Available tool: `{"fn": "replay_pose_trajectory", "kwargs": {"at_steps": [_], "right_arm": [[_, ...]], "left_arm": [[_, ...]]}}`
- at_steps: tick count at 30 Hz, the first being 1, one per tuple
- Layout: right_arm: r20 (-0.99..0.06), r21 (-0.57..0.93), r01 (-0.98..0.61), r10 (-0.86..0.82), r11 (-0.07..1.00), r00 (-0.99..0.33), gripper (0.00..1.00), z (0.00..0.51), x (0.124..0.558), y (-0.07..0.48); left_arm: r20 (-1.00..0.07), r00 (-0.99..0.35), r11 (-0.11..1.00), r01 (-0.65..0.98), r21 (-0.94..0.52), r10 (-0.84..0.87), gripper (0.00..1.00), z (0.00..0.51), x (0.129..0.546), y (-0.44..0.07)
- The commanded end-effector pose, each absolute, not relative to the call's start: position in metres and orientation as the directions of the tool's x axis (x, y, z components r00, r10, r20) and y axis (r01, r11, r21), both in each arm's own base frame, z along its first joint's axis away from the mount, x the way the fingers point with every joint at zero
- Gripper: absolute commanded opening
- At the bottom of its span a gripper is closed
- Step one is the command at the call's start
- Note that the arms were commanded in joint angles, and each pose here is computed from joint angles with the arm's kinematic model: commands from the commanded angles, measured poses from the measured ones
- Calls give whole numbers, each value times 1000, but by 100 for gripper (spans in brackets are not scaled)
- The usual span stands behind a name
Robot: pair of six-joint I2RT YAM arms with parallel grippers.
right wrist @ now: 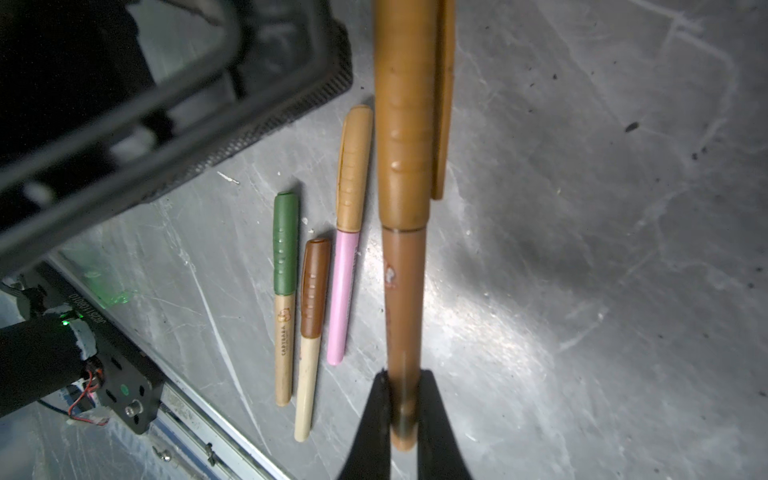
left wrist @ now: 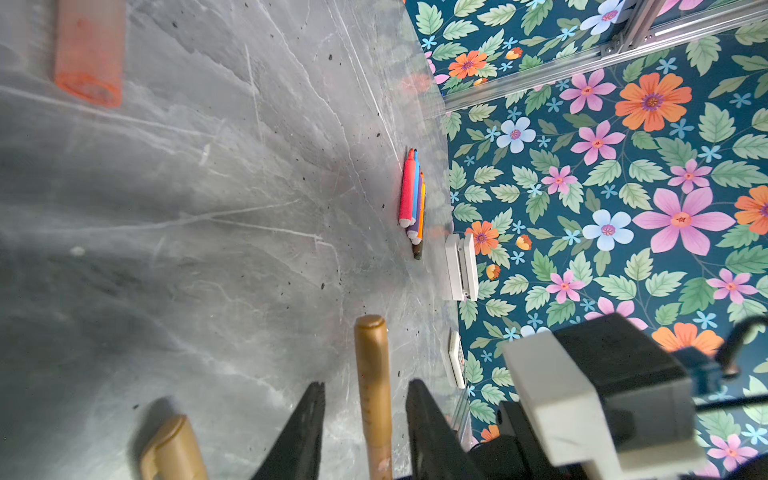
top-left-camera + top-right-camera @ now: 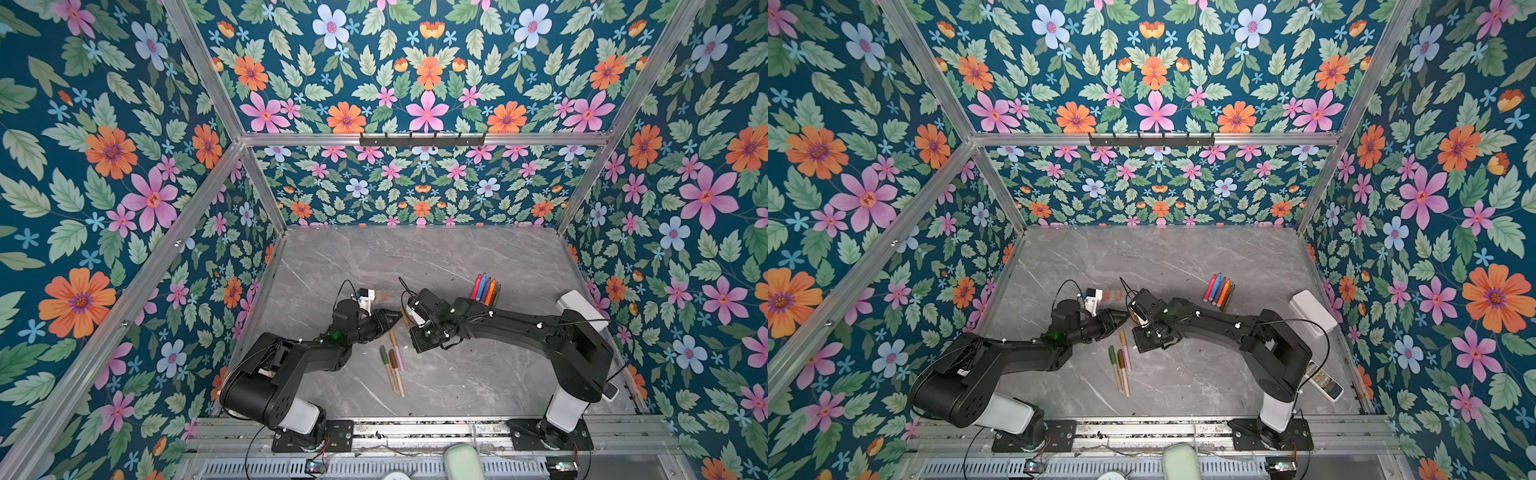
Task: Open the pen caps
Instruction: 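Lift the tan-capped pen toward the left gripper while the left gripper approaches, then close the left gripper on the tan cap of the held pen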
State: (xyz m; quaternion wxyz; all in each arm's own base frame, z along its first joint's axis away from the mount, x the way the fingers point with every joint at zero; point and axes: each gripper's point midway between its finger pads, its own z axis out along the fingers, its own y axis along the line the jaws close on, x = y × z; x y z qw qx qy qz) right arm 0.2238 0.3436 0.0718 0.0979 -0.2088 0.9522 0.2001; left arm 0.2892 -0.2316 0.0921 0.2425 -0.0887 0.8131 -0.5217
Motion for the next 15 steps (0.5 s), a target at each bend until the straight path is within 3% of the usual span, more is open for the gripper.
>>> {"fn": "replay_pose_trajectory", "kwargs": {"at_steps": [1, 15], "right_arm": [[-279, 368, -447, -361, 816, -890, 0, 76, 223, 351], [-263, 387, -481, -406, 786, -875, 0, 75, 213, 365]], "left_arm": [[-330, -856, 427, 146, -892, -398, 37, 100, 293, -235], [-326, -861, 424, 146, -894, -391, 36, 98, 293, -238]]}}
